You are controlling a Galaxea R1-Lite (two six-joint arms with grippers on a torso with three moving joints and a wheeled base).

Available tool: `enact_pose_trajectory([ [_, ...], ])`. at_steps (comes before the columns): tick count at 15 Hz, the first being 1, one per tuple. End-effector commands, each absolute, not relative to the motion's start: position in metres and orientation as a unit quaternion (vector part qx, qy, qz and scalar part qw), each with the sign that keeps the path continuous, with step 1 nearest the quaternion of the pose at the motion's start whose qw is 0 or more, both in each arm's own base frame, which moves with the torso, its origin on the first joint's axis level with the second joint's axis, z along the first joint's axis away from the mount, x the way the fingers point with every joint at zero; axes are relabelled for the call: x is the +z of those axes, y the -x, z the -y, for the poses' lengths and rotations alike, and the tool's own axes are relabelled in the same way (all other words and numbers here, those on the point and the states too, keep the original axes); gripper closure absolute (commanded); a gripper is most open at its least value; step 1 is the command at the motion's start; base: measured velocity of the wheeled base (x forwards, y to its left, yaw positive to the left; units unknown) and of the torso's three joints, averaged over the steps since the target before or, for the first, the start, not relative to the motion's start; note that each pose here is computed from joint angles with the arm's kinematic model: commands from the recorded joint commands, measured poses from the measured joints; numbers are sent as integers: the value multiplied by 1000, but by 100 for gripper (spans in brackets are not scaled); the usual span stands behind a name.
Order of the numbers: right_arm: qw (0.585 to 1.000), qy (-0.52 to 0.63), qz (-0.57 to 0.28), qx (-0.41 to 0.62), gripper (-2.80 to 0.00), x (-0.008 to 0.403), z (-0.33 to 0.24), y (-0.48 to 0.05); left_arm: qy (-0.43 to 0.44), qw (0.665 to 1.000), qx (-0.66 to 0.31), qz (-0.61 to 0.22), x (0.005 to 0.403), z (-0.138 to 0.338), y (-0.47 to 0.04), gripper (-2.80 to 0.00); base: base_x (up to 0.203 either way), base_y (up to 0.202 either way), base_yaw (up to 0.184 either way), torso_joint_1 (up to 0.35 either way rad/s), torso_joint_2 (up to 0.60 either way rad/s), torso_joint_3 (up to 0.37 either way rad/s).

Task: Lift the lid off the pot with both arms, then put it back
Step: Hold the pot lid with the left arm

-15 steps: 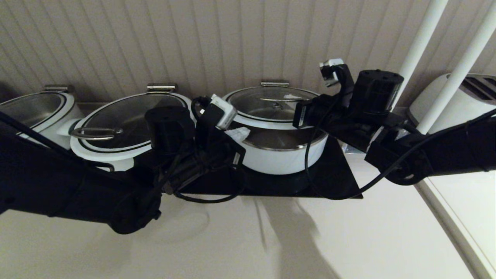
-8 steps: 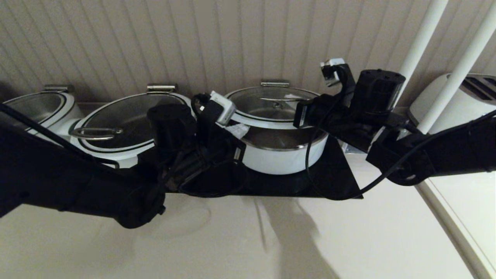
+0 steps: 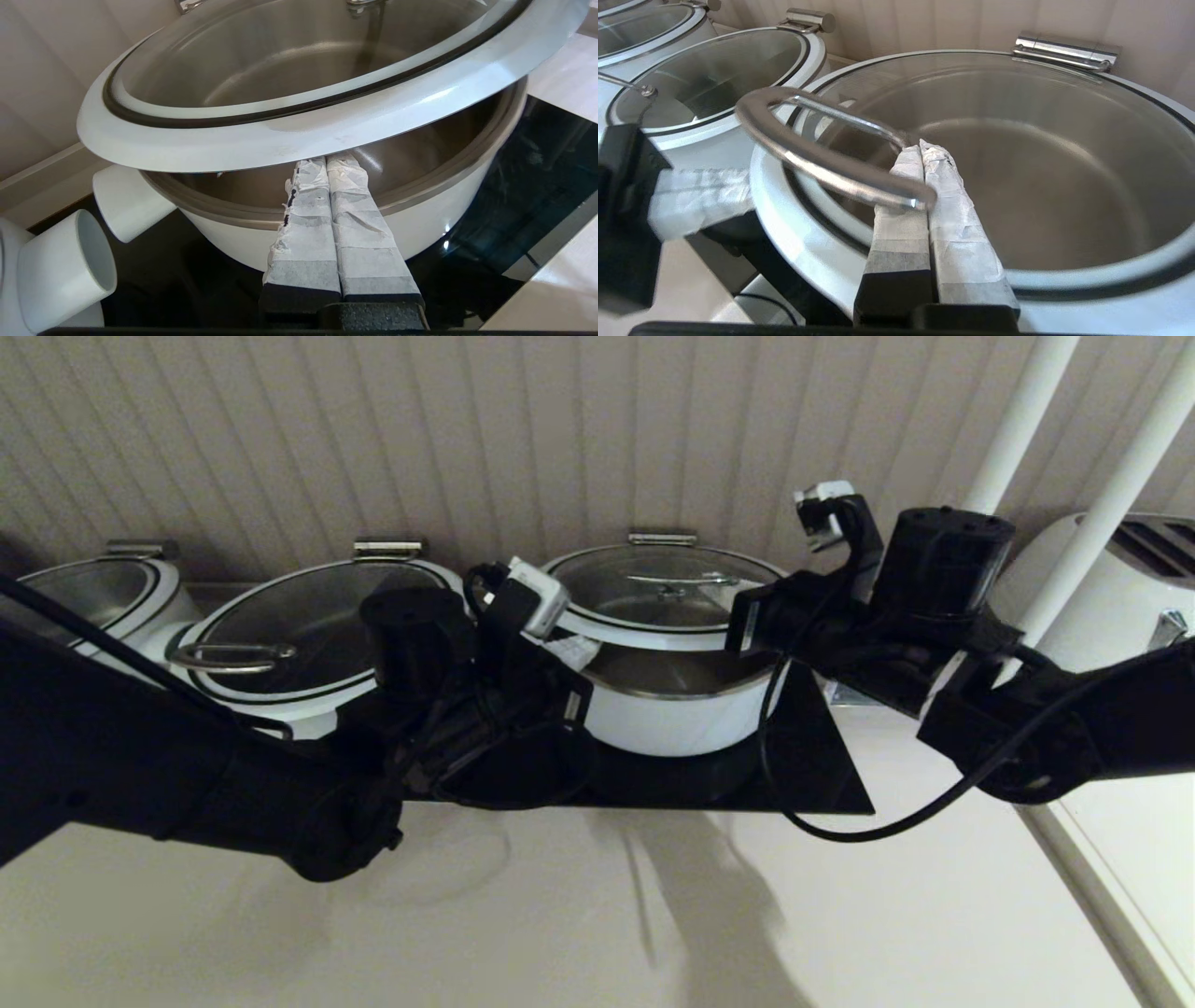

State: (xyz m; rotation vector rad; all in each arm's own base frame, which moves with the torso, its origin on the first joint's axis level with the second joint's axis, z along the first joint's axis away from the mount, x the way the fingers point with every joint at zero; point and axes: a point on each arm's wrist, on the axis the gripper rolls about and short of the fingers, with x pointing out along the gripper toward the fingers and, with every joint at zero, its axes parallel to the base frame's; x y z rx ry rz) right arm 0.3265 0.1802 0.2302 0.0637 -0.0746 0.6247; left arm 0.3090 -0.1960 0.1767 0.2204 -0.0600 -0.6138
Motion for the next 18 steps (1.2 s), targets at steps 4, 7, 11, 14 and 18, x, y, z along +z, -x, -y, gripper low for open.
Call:
enact_pose_trajectory([
  [4, 954, -34, 52, 294, 0, 242, -166, -321, -108, 947, -301, 30, 176, 196, -310, 0, 0, 0, 0, 0, 0, 0],
  [7, 956, -35, 62, 283, 0, 250, -154, -316, -108, 947, -301, 30, 174, 197, -310, 0, 0, 0, 0, 0, 0, 0],
  [11, 959, -34, 59, 274, 0, 250, -143, -311, -102, 948, -301, 29, 172, 198, -312, 0, 0, 0, 0, 0, 0, 0],
  [14, 960, -35, 65, 271, 0, 256, -138, -306, -102, 948, -301, 29, 171, 198, -313, 0, 0, 0, 0, 0, 0, 0],
  [18, 966, -31, 47, 251, 0, 248, -119, -295, -99, 949, -298, 37, 175, 198, -317, 0, 0, 0, 0, 0, 0, 0],
])
